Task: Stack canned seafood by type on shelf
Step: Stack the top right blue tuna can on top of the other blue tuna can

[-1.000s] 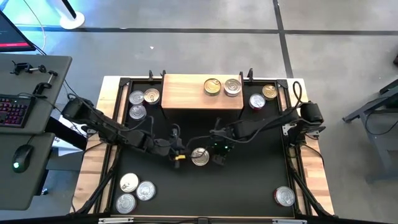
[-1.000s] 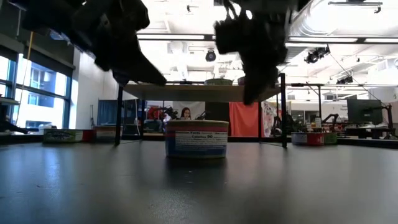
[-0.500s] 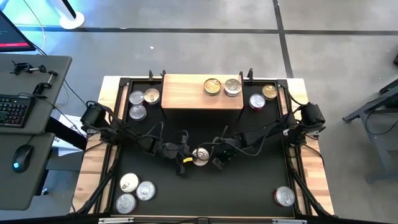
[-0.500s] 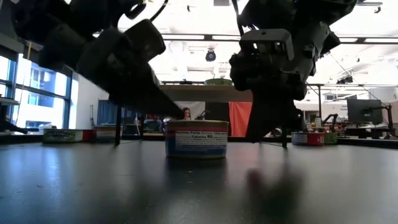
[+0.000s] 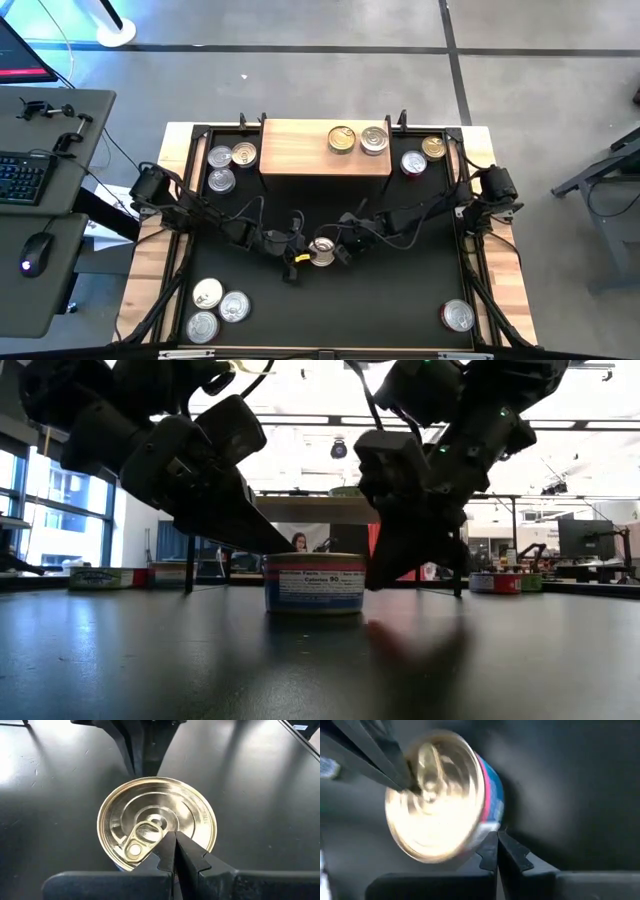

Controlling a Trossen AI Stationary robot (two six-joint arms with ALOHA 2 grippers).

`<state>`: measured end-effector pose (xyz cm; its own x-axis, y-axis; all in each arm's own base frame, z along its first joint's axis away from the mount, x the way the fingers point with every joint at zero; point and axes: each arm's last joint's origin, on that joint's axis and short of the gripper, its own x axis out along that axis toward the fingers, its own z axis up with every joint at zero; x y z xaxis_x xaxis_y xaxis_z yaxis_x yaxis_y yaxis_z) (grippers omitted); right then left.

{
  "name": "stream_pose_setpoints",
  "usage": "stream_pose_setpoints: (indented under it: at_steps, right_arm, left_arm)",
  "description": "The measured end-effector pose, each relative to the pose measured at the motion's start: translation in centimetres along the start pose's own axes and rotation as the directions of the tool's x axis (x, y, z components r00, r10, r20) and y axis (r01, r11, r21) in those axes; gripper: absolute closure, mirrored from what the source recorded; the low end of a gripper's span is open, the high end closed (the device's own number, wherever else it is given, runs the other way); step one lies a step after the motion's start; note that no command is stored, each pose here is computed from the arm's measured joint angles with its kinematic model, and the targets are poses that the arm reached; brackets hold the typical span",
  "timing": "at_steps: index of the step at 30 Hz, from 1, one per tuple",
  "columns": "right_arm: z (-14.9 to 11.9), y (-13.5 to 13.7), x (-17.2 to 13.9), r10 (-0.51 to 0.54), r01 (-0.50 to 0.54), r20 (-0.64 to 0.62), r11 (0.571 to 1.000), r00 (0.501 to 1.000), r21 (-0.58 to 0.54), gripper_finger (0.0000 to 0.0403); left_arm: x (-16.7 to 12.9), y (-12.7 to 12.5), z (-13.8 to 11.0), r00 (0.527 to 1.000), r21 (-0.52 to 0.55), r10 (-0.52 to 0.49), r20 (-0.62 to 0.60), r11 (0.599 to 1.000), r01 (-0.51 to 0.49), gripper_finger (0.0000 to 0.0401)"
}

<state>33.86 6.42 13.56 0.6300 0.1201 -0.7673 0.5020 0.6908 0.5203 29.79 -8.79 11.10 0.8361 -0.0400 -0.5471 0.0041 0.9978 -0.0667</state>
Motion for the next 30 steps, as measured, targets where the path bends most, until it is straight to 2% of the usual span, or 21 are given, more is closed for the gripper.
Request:
stream_pose_setpoints:
  at_steps: [9,23,27,30]
  right_arm:
    - [0.4,0.5,-0.1,0.054,-0.055,0.008,0.996,0.998,0.076,0.0403]
    - [3.1,4.0,-2.1,0.069,-0.069,0.019,0.997,0.997,-0.045,0.0403]
    - [3.5,4.9,-2.4,0.11,-0.109,0.013,0.992,0.994,-0.063,0.0403]
    - [3.8,5.3,-2.6,0.124,-0.122,0.019,0.989,0.992,-0.083,0.0403]
  left_arm:
    - [0.0,0.0,-0.2,1.0,0.004,-0.004,-0.014,1.0,0.004,0.0401]
    - [-0.5,-0.4,0.1,0.999,0.046,-0.033,-0.011,0.998,0.034,0.0401]
    - [-0.6,0.1,-0.3,0.999,0.094,0.032,-0.041,0.995,-0.028,0.0401]
    - [-0.7,0.0,0.1,0.999,0.09,0.031,-0.024,0.996,-0.028,0.0401]
